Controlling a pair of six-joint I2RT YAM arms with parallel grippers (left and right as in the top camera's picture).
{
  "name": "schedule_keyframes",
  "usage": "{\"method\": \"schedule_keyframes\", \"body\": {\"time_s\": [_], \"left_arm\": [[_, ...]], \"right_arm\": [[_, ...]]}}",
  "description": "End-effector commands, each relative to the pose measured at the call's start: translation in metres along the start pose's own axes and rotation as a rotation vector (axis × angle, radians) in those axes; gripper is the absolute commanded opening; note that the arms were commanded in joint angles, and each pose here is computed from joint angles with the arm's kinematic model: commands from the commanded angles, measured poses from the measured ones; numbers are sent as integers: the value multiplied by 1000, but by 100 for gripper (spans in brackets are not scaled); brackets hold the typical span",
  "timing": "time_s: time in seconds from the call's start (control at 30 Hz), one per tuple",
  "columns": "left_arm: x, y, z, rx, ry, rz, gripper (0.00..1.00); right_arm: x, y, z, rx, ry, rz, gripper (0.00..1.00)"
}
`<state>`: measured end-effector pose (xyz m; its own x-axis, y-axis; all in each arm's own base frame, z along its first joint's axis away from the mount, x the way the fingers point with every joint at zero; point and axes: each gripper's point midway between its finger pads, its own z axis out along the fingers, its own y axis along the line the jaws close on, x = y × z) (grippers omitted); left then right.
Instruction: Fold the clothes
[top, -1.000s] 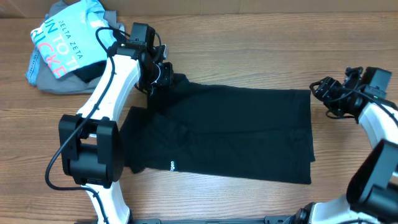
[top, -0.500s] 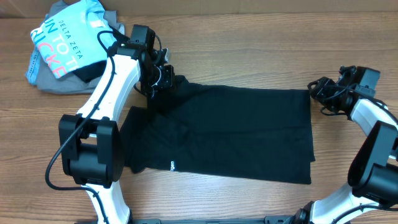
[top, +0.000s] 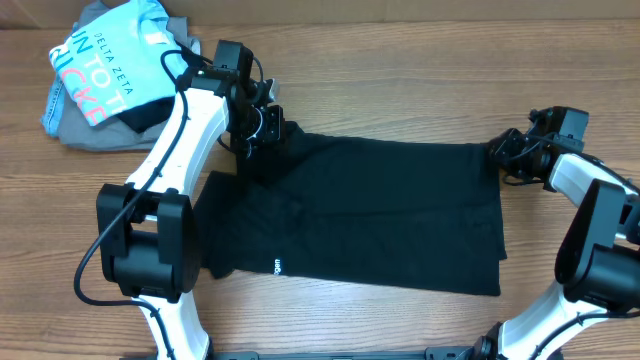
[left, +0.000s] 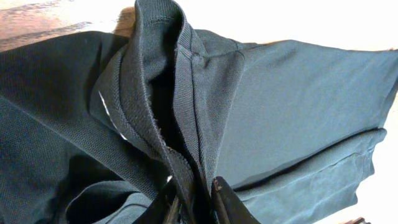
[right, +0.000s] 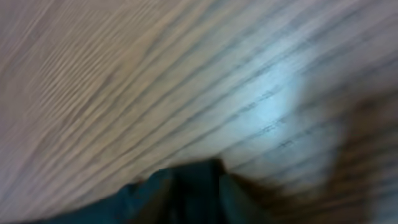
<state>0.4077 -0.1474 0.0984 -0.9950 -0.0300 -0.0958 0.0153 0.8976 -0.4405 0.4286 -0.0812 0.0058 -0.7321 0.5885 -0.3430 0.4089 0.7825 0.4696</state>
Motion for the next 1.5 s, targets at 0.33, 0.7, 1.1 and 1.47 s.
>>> {"method": "schedule_keyframes", "body": {"time_s": [0.33,0.7,1.1,1.47], "left_arm": [[17,-5,-12,8,52,-2,18],[72,27,-27,-179,254,-55,14],[123,28,-50,-185,472,14,6],[90,28,-41,-189,315,78,71]], "right_arm": [[-26,44,-65,-113,-22,3,4],[34,-26,-137,395,75,249,4],[90,-50,-139,505,245,277,4],[90,-42,-135,454,253,281,4]]}}
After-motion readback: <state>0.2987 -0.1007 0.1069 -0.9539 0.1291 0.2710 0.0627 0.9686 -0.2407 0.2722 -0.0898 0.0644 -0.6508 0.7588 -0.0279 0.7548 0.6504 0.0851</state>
